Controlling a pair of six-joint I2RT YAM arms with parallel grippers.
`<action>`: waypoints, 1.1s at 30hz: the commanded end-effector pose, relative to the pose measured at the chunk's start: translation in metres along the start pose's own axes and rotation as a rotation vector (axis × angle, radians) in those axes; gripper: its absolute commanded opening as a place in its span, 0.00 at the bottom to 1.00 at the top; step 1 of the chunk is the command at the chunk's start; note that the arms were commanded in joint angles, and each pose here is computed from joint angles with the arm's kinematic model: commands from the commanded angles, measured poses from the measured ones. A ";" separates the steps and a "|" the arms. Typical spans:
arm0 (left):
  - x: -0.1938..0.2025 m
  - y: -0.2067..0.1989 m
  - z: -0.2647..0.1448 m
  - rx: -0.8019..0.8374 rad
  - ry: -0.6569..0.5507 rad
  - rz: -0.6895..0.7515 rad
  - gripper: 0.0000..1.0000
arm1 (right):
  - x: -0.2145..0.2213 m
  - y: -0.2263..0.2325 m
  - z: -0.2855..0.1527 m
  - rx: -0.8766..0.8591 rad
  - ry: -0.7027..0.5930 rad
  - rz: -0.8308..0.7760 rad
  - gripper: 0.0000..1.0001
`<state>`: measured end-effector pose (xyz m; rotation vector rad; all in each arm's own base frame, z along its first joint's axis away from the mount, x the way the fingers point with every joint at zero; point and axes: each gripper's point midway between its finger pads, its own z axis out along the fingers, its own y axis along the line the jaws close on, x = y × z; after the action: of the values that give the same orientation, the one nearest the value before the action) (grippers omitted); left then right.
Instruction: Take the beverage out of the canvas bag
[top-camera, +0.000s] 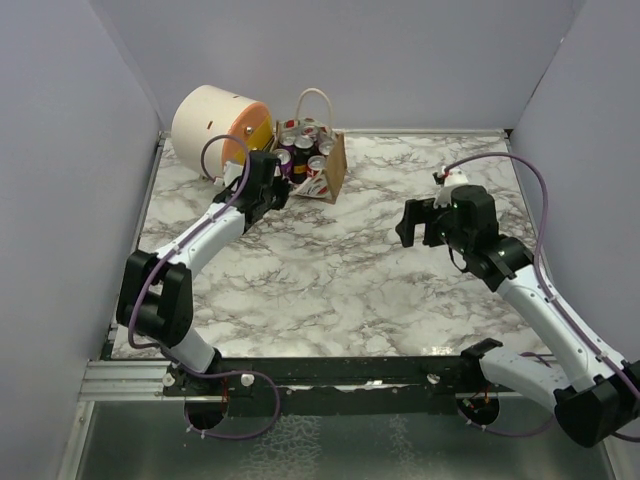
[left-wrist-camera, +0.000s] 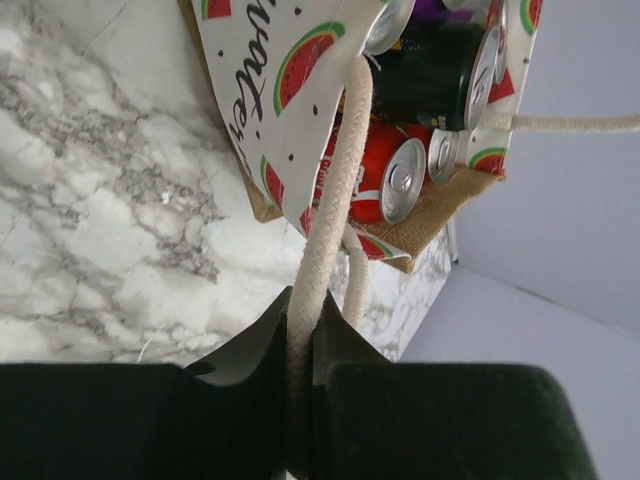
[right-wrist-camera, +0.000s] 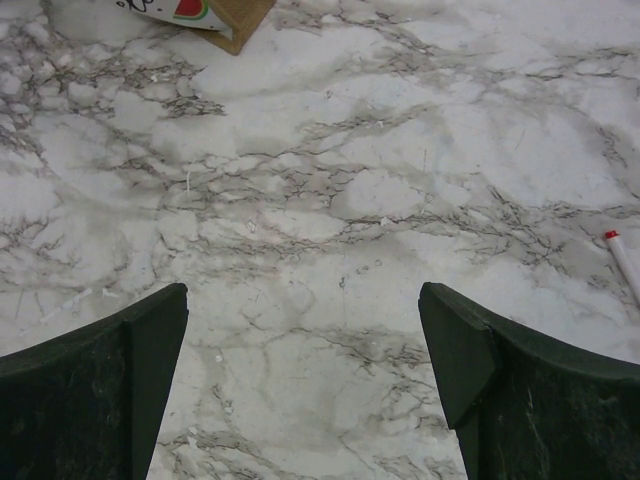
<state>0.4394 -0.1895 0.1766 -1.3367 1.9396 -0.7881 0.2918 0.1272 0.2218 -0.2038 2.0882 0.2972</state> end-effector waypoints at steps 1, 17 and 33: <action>0.027 0.001 -0.040 0.092 0.181 0.054 0.00 | -0.020 0.027 0.005 -0.107 -0.030 0.023 0.99; 0.036 0.095 -0.135 0.077 0.310 0.221 0.00 | 0.023 0.062 0.028 -0.177 0.258 0.328 0.99; 0.010 0.152 -0.201 0.076 0.223 0.248 0.00 | 0.041 0.150 0.005 -0.592 0.411 0.386 0.99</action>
<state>0.2091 -0.1369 0.1917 -0.9782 2.1080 -0.9670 0.2448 0.2375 0.1806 -0.0704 2.4693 0.9982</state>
